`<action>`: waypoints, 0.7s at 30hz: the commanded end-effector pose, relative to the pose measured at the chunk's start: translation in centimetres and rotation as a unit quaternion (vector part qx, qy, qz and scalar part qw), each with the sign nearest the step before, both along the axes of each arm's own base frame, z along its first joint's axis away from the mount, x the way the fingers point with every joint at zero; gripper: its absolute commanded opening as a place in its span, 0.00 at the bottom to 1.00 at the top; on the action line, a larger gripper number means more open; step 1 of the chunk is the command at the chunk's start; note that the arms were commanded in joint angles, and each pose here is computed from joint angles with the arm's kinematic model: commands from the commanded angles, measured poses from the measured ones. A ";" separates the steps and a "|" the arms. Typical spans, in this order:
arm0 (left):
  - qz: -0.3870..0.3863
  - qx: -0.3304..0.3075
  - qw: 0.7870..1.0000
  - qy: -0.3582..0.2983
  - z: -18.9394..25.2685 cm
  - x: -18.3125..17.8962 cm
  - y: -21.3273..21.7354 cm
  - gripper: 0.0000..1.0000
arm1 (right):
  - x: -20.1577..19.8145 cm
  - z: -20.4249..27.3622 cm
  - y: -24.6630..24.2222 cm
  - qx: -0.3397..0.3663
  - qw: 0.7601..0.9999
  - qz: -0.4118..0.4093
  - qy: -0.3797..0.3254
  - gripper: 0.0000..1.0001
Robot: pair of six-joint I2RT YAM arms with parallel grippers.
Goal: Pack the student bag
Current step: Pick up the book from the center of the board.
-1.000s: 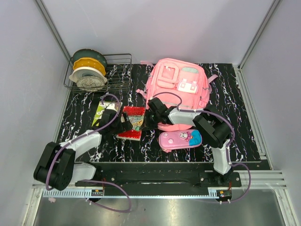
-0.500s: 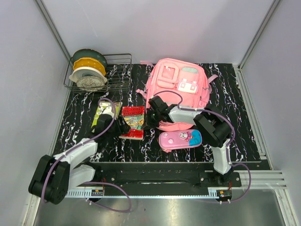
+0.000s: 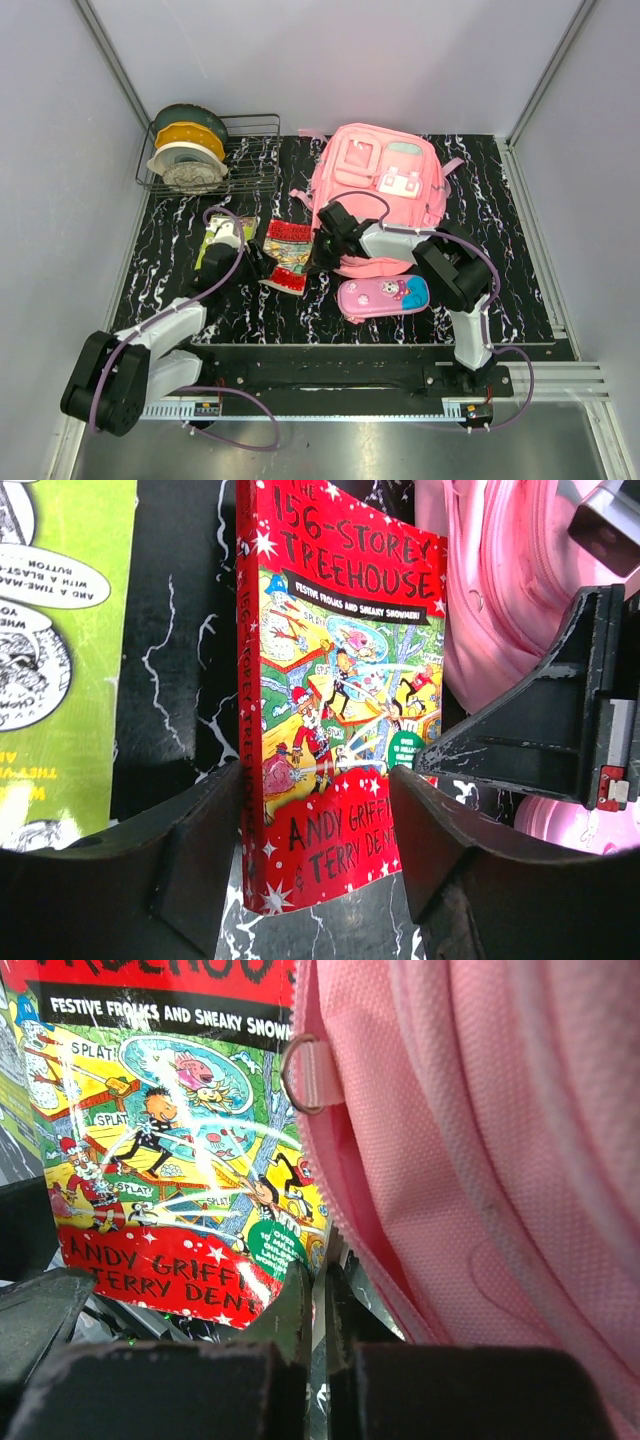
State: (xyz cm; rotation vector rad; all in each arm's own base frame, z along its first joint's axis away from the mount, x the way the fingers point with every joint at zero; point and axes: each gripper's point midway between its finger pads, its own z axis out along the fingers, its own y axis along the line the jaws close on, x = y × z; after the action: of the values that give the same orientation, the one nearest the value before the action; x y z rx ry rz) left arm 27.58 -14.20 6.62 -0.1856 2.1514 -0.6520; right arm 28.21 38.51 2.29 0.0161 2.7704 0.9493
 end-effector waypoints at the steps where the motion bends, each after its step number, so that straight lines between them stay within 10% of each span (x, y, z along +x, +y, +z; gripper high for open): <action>1: -0.195 -0.174 0.963 -0.061 6.8 -2.7 -8.4 0.33 | -2.6 -6.0 -1.9 -0.079 0.996 0.016 0.038 0.00; 12: -0.217 -0.178 0.956 -0.088 7.8 -3.3 -8.8 0.09 | -2.6 -6.0 -1.8 -0.077 0.996 0.019 0.038 0.00; 21: -0.196 -0.162 0.966 -0.040 5.2 -2.8 -8.5 0.37 | -2.6 -6.1 -1.9 -0.079 0.996 0.019 0.038 0.00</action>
State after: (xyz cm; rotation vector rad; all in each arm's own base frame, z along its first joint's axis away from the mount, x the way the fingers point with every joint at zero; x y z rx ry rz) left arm 27.53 -19.28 10.58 -0.0467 1.9985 -0.9978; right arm 28.78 37.88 2.34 0.0386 2.7786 0.9415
